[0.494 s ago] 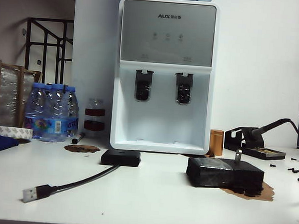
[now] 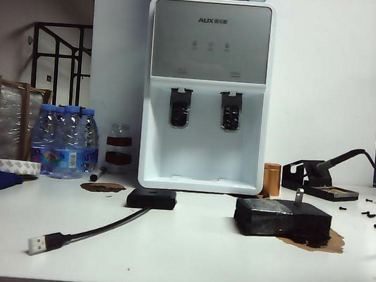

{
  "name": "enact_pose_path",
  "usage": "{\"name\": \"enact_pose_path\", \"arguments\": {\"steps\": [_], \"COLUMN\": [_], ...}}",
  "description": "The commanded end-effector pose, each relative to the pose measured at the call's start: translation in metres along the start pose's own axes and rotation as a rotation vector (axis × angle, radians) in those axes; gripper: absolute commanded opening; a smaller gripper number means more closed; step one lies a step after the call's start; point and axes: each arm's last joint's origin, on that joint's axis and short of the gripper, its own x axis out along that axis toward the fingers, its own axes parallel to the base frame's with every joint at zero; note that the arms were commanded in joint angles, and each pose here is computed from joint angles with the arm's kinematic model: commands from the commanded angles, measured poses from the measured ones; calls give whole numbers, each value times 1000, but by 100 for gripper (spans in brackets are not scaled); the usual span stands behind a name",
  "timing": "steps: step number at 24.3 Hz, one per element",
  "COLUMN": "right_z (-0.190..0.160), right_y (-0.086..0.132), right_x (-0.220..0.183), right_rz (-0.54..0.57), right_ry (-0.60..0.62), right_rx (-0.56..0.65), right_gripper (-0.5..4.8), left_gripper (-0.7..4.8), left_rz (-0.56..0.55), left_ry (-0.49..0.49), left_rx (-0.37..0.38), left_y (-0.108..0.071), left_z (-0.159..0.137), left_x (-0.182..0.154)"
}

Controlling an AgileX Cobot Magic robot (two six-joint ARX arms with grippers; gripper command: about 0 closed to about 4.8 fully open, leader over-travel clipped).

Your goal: Take the USB flash drive out of the black sponge and insert it into the slot on top of the black USB adpator box.

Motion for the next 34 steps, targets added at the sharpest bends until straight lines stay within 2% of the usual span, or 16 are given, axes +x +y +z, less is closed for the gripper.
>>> {"name": "enact_pose_path", "arguments": {"steps": [1, 3, 4, 6, 9, 11, 12, 14, 16, 19, 20, 22, 25, 28, 30, 34], "right_z": [17, 25, 30, 46, 61, 73, 80, 85, 90, 100, 103, 99, 69, 23, -26, -65], "right_y": [0, -3, -4, -10, -13, -14, -12, -9, -1, 14, 20, 47, 73, 100, 109, 102], "right_x": [35, 52, 60, 81, 95, 102, 102, 105, 110, 119, 123, 134, 139, 142, 135, 116], "right_rz": [179, 209, 205, 90, 44, -1, -20, 34, 161, 368, 397, 512, 521, 356, 103, -151], "right_ry": [259, 365, 401, 429, 387, 460, 564, 608, 546, 321, 253, 94, 139, 277, 355, 277], "right_rx": [-61, -130, -157, -223, -330, -339, -383, -419, -474, -470, -444, -273, -211, -138, -31, 104], "right_gripper": [75, 172, 192, 195, 194, 194, 198, 201, 215, 215, 215, 216, 216, 216, 216, 216], "left_gripper": [-4, -4, -4, -4, -4, -4, -4, -4, -4, -4, -4, -4, -4, -4, -4, -4], "left_rz": [-235, -282, -299, -306, -307, -307, -287, -283, -287, -301, -307, -365, -460, -544, -628, -670], "left_ry": [-32, -56, -69, -118, -194, -236, -256, -258, -245, -233, -234, -242, -228, -179, -116, -75], "left_rx": [3, 26, 40, 92, 166, 167, 157, 141, 103, 54, 48, 51, 62, 34, 5, 1], "left_y": [-11, -15, -16, -20, -24, -20, -13, -3, 13, 36, 43, 61, 68, 73, 81, 84], "left_z": [32, 44, 50, 71, 101, 126, 143, 159, 174, 184, 184, 172, 155, 140, 119, 97], "left_x": [-8, -12, -14, -20, -27, -23, -15, -3, 17, 49, 62, 112, 141, 162, 181, 196]}}
